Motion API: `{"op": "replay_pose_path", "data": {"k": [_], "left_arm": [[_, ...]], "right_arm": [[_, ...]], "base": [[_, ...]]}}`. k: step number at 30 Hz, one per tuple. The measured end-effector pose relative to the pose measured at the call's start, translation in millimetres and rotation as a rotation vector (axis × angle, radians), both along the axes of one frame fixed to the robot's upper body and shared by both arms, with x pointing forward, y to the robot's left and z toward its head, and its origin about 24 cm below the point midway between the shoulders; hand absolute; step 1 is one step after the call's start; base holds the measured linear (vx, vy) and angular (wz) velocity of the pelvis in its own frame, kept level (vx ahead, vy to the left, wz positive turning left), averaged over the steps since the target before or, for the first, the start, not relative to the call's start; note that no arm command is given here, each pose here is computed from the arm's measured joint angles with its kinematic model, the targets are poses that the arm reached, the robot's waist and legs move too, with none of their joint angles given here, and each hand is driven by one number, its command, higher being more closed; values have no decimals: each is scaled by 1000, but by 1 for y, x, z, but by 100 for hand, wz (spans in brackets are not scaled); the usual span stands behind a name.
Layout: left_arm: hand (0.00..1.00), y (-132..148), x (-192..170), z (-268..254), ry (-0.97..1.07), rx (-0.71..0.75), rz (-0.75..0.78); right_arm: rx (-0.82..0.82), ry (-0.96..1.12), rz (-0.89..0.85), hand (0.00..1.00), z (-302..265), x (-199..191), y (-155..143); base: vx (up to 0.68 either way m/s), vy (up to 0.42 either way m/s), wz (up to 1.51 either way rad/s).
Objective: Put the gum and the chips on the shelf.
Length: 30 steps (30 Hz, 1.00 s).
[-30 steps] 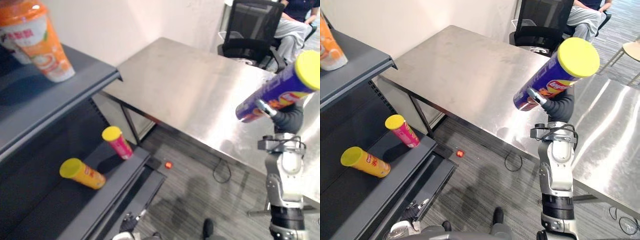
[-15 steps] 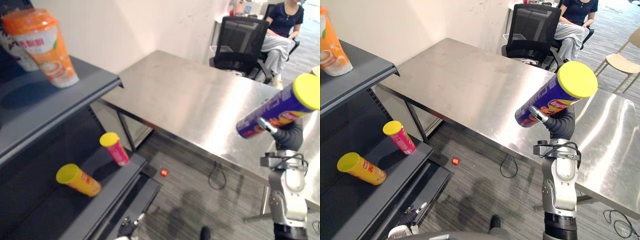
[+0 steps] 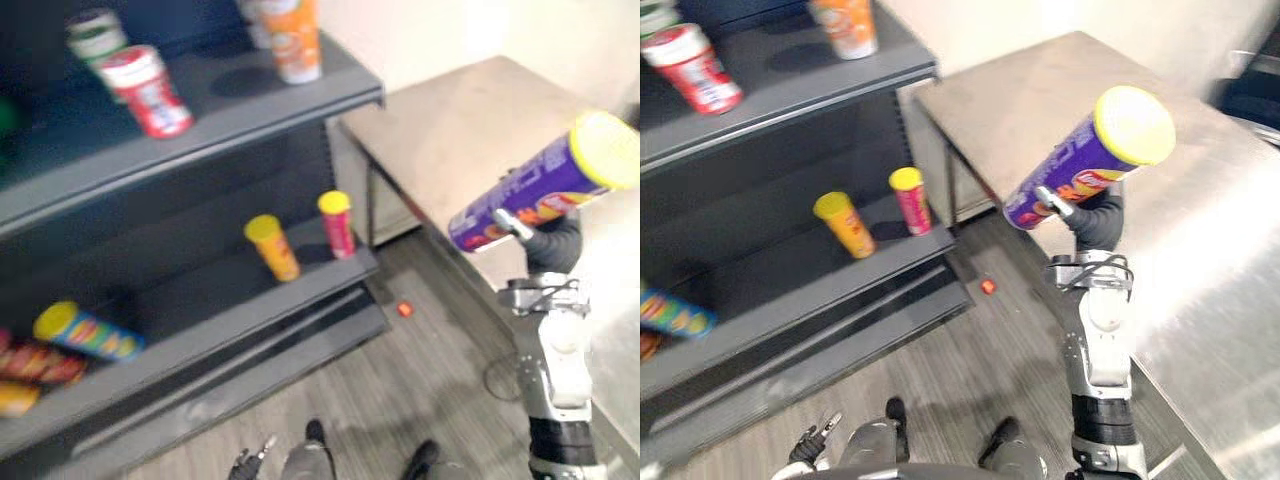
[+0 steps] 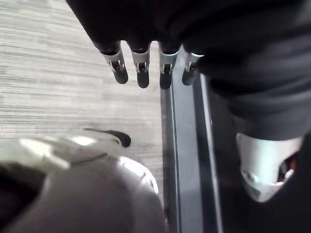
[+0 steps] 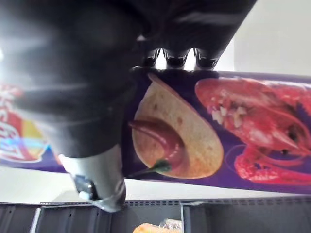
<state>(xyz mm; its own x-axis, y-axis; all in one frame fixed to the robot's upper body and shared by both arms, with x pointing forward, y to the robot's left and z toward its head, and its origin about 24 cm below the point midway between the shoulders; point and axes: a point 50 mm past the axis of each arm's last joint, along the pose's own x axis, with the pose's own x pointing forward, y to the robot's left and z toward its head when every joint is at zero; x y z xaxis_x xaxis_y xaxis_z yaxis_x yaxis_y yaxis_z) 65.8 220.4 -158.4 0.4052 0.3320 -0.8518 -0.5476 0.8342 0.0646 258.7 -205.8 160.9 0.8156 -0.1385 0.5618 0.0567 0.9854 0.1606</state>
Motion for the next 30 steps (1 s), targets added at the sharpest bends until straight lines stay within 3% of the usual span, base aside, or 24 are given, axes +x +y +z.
{"op": "replay_pose_path", "data": {"k": [4, 10, 20, 30], "left_arm": [[0, -5, -25, -5, 60, -30, 54], [0, -6, -18, -4, 48, -27, 42], [0, 23, -22, 2, 62, 56, 37], [0, 20, -20, 1, 40, 28, 65]], "right_arm": [[21, 28, -50, 100, -8, -5, -10], [65, 44, -175, 100, -14, -15, -32], [59, 116, -211, 100, -32, -21, -32], [34, 145, -211, 100, -36, -19, -31]], "base": [[-105, -51, 106], [-134, 182, 78], [-86, 155, 5], [34, 37, -5]]}}
